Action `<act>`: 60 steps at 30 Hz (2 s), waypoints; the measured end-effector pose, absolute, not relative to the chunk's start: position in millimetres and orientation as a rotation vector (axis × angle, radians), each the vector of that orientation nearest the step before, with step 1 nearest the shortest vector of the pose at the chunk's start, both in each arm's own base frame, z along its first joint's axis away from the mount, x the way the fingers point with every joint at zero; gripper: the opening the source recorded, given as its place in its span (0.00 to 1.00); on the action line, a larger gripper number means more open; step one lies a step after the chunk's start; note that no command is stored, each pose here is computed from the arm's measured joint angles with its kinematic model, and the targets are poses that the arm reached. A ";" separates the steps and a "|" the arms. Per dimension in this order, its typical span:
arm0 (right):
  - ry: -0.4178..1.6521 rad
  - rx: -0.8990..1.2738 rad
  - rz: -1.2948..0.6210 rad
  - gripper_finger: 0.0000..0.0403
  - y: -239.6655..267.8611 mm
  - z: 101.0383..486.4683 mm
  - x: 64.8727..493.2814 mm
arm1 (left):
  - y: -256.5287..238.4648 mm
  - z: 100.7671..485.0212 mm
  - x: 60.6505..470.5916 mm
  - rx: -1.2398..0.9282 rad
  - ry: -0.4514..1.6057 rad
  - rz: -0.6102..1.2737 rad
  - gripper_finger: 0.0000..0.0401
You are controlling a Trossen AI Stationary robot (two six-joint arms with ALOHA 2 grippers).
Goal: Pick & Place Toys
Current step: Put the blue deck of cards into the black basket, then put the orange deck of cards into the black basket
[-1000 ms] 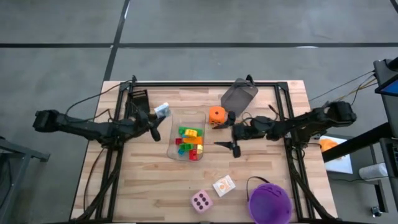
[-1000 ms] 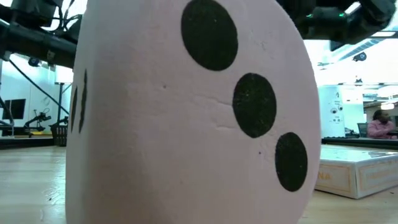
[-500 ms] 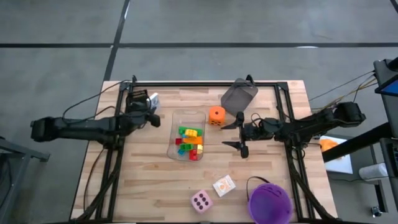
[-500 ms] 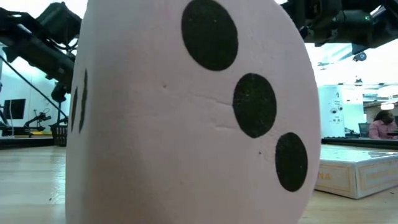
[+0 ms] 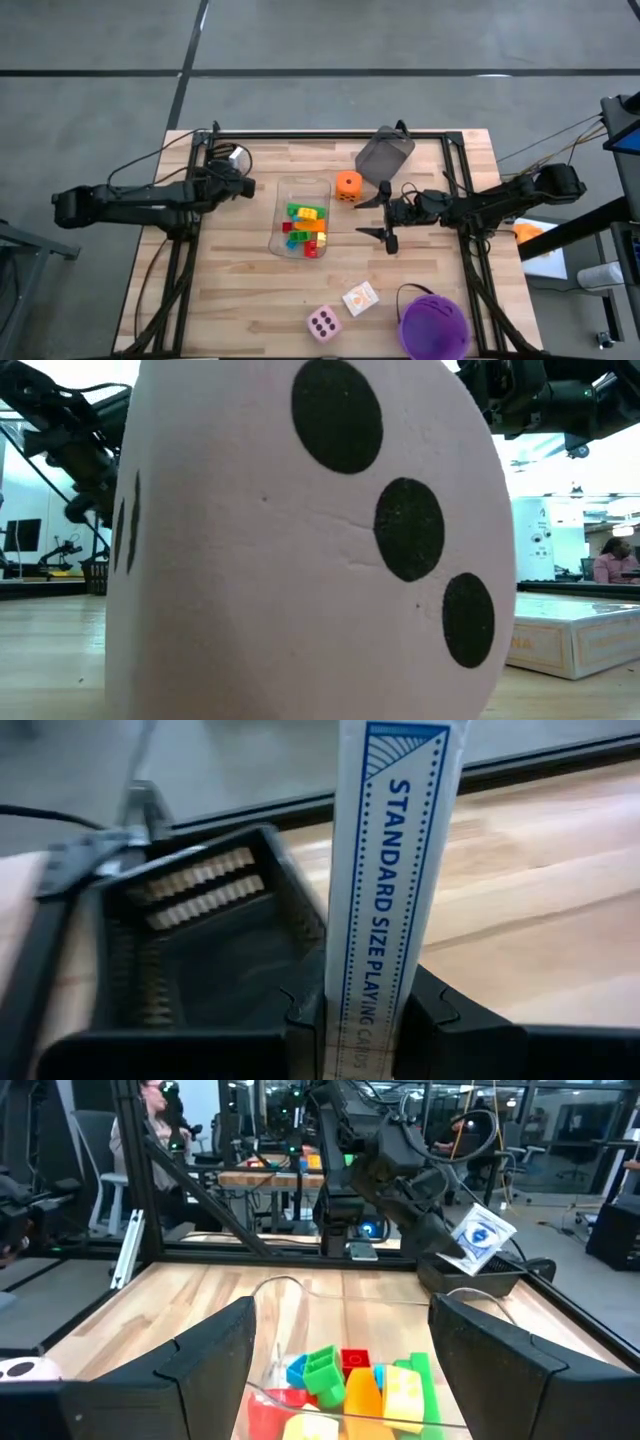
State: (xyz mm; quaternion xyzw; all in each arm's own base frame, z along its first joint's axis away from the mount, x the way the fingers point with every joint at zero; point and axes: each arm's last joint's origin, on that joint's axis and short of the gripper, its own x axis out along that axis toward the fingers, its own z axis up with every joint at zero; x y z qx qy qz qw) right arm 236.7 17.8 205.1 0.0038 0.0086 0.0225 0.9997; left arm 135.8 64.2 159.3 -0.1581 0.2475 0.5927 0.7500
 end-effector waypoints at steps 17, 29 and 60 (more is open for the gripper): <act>0.021 0.007 0.045 0.73 17.8 205.1 236.6 | 71.8 152.5 123.7 -0.375 0.682 1.388 0.15; 0.023 0.007 0.045 0.73 17.8 204.9 236.6 | 71.9 152.7 124.1 -0.353 0.699 1.371 0.68; 0.512 0.056 0.131 0.73 47.3 202.2 261.5 | 5.7 201.5 176.3 -0.060 0.141 0.246 0.86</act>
